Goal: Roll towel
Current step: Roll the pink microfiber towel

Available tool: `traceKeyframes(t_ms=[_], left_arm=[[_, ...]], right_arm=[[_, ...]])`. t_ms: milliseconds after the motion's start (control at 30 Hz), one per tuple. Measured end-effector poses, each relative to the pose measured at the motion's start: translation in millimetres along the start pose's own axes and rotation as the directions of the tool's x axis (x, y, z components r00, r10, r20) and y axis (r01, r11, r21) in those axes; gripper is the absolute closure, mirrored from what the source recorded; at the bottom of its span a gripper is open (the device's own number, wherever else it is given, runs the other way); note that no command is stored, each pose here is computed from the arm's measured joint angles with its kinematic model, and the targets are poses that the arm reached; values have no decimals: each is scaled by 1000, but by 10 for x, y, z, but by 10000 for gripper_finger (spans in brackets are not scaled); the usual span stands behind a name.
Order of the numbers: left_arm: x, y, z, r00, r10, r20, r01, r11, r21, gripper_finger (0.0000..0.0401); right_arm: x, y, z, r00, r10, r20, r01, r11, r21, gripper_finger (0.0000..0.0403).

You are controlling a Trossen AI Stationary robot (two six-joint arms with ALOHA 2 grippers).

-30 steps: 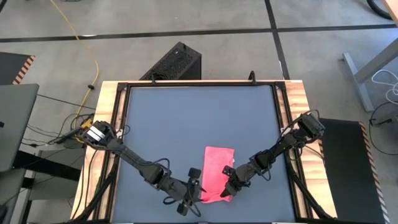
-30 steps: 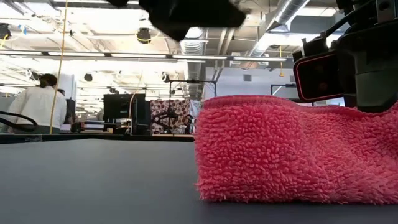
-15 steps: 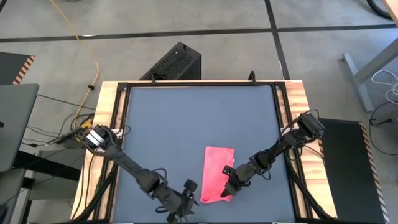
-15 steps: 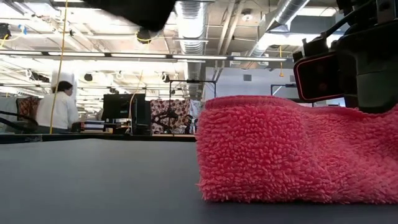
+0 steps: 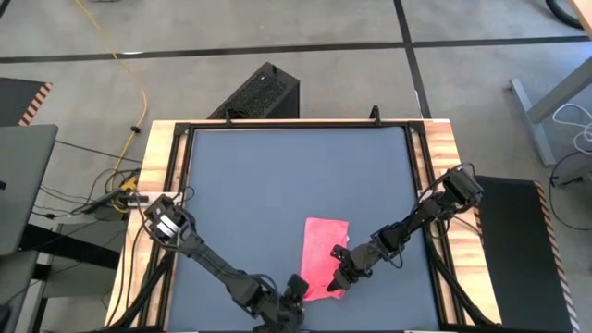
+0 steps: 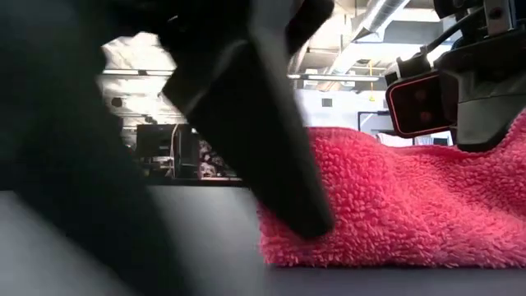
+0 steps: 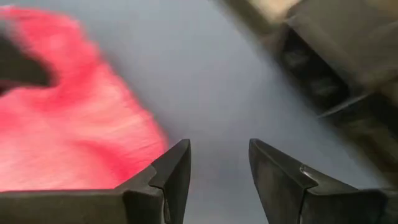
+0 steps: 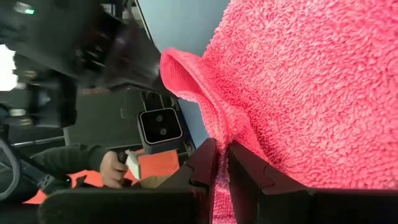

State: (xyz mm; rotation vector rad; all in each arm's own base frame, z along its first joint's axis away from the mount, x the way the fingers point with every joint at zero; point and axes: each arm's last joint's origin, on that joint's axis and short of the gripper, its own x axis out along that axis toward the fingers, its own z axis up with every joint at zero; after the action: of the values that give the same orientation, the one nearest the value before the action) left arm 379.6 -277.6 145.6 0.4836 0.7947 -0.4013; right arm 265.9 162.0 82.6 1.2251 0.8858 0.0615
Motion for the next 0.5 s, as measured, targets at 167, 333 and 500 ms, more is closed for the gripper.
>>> traceKeyframes(t_ms=[167, 333, 500], left_arm=[[-27, 37, 18, 995, 93, -24, -94, 996, -11, 248], [-28, 81, 10, 987, 158, -37, -160, 984, -72, 248], [-64, 144, 40, 979, 202, -27, -203, 975, -87, 248]], right_arm=[[3, 5, -60, 1000, -1, -12, 1, 1000, -4, 339], [5, 10, -93, 1000, 0, -10, 0, 1000, -9, 339], [5, 10, -97, 1000, 0, -11, 0, 1000, -10, 339]])
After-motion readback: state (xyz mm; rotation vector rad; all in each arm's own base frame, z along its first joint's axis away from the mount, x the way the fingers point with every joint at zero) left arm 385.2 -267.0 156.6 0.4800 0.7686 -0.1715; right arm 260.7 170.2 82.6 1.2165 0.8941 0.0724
